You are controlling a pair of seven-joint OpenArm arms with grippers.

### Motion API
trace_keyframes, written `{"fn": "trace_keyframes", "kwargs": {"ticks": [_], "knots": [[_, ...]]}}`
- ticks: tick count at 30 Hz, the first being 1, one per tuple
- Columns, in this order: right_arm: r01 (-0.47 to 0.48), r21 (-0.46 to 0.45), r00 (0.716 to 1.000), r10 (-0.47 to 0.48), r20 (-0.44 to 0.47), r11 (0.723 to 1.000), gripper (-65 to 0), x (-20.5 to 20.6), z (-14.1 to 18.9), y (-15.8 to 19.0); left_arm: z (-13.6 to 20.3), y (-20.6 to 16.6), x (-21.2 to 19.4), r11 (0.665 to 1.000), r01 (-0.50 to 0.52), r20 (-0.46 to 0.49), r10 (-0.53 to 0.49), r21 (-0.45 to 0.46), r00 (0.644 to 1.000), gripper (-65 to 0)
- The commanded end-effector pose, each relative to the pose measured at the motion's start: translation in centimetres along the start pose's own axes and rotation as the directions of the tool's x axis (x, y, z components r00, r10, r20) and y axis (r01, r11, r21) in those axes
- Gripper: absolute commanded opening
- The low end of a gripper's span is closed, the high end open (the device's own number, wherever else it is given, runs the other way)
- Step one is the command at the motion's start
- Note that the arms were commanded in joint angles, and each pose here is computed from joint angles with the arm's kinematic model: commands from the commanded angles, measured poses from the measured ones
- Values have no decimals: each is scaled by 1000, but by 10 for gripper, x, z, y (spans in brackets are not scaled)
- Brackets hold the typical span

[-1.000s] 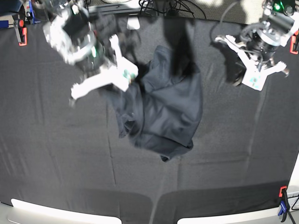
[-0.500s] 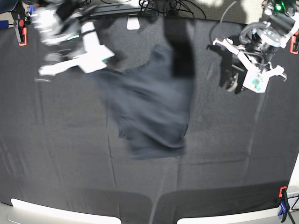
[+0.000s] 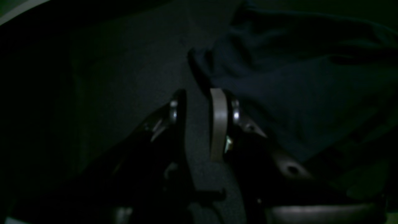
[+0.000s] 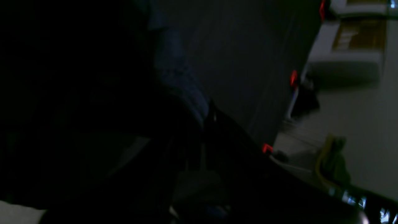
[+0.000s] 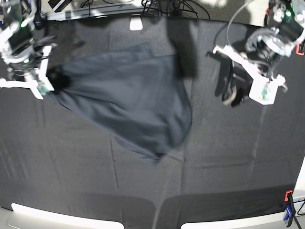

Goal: Layout the t-shirt on the table in an organized manner, then fold the t-shirt properly
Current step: 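Lift and drag the shirt with the right gripper, spreading it out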

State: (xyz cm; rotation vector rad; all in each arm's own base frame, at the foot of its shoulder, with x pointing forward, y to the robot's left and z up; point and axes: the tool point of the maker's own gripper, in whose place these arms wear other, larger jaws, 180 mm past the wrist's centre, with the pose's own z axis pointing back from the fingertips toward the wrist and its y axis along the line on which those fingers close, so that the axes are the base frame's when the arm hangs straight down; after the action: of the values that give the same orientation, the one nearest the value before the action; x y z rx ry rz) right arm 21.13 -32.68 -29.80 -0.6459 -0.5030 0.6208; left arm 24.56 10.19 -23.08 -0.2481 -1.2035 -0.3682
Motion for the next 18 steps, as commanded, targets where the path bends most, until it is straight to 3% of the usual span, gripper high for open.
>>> {"fn": "trace_keyframes", "kwargs": {"ticks": [1,9,16,18], "knots": [[-2,-59,1000,1,-10,998,-650,-3,-2,-20,3,-2,11,1000,6,43,-6,-8,999,-533],[109,-121,982,-126,-141,987,-650,-43,-39,-54,3,-2,11,1000,7,43,-6,-8,999,-533],[196,-109,973,-207,-103,975,-650,-29,-47,-64,3,-2,11,1000,6,44,-6,-8,999,-532],[231,-89,966,-239,-94,969,-578,-23,-47,-64,2,-2,12,1000,4,47,-4,-10,999,-509]]}}
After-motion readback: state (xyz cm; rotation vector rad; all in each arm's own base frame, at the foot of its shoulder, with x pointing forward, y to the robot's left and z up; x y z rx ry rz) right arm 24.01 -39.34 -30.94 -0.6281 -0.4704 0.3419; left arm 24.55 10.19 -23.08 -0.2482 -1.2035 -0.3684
